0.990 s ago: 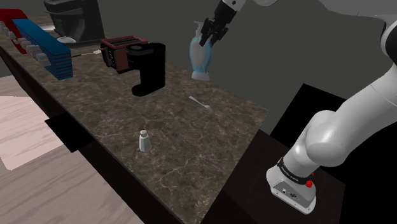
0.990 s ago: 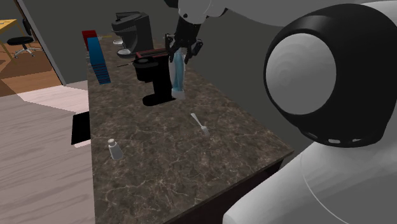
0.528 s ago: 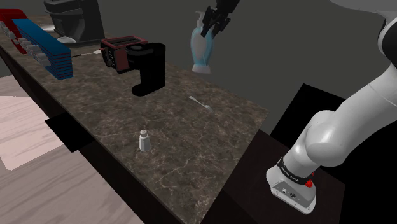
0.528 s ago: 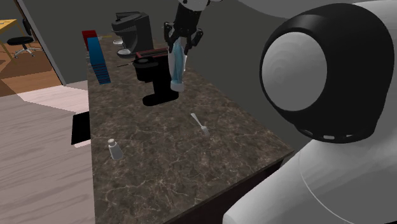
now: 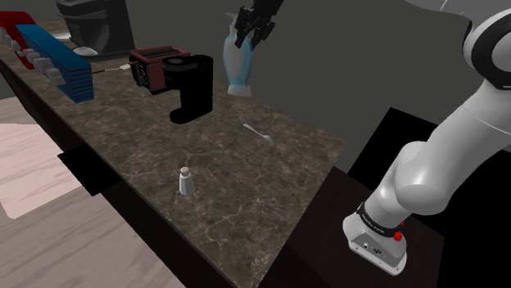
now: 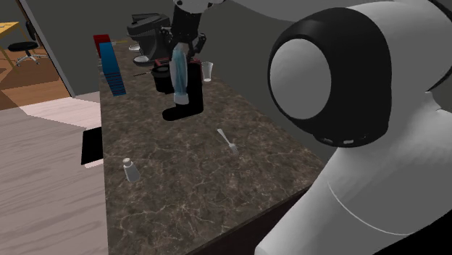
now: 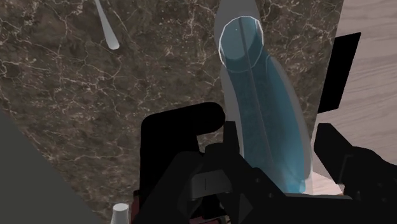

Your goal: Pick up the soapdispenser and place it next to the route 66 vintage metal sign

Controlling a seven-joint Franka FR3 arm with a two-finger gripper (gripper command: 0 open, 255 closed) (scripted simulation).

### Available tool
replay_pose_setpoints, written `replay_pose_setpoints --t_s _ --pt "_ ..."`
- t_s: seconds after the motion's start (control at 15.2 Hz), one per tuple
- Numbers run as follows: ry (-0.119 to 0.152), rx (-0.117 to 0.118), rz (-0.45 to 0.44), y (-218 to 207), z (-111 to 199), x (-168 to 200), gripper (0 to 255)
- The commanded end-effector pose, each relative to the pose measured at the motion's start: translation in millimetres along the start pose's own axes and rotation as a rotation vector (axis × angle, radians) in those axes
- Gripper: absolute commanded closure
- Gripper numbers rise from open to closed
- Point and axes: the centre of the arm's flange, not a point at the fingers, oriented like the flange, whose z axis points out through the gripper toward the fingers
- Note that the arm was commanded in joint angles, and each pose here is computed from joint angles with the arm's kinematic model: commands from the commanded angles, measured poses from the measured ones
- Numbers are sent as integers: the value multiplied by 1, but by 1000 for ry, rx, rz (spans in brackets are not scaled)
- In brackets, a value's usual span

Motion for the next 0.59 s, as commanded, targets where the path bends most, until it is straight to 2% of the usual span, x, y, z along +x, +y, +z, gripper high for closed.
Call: replay_pose_setpoints --t_s 0.0,0.53 --pt "1 0 1 -22 8 7 255" --pt "1 0 1 -113 53 36 255"
